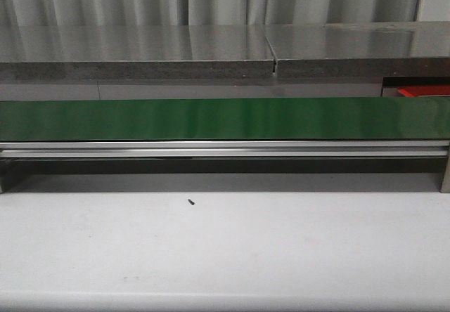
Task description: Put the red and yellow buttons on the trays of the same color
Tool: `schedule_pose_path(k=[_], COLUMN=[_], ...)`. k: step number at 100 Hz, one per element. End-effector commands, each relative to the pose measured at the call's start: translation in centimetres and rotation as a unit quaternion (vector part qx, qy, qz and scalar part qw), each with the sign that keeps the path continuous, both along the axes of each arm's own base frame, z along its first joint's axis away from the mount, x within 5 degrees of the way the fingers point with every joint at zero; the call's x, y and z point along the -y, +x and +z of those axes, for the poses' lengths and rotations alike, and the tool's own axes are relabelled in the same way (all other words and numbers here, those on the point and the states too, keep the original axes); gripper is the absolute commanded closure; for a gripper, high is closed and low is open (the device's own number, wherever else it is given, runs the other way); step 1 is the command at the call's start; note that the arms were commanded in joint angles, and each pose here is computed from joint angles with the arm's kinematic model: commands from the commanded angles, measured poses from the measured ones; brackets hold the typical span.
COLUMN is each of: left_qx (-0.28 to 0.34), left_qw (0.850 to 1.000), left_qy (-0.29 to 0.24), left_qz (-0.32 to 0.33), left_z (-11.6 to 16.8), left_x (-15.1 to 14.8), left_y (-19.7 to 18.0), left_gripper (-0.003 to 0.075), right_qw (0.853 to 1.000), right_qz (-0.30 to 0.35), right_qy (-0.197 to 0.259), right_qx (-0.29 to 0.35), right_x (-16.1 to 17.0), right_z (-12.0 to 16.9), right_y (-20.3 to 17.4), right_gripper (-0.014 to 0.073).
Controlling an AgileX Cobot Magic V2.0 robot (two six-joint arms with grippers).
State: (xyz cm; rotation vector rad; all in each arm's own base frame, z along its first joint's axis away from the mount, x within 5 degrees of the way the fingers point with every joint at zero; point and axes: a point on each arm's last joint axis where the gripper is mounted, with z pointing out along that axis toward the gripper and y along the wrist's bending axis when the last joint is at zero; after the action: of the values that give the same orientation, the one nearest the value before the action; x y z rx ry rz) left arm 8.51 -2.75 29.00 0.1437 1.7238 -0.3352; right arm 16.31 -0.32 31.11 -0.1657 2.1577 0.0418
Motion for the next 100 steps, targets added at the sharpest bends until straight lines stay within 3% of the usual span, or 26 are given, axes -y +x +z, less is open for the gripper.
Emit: schedule_pose_path(k=[1, 15, 25, 62, 100], left_qx=[0.022, 0.021, 0.024, 0.056, -0.019], left_qw=[1.0, 1.0, 1.0, 0.993, 0.984], left_qy=[-0.015, -0.013, -0.017, -0.062, -0.092], left_qz=[0.008, 0.008, 0.01, 0.081, 0.148], left_z=[1.1, 1.1, 1.2, 2.6, 6.2], left_x=[-0.1, -0.1, -0.1, -1.2, -2.9], left_y=[0.1, 0.1, 0.1, 1.7, 10.5], left_gripper=[0.0529, 0.0171, 0.0024, 0.0081, 0.0081], right_qw=[0.999, 0.999, 0.999, 0.999, 0.999], right_qz=[-0.008, -0.008, -0.008, -0.008, -0.008], right_qy=[0.0, 0.0, 0.0, 0.0, 0.0], right_qx=[0.043, 0.043, 0.043, 0.043, 0.043], right_x=[0.1, 0.1, 0.1, 0.1, 0.1], right_z=[1.4, 1.4, 1.4, 1.4, 1.4], right_y=[0.1, 0.1, 0.1, 0.1, 0.1], right_gripper=[0.0663, 0.0663, 0.0663, 0.0663, 0.0663])
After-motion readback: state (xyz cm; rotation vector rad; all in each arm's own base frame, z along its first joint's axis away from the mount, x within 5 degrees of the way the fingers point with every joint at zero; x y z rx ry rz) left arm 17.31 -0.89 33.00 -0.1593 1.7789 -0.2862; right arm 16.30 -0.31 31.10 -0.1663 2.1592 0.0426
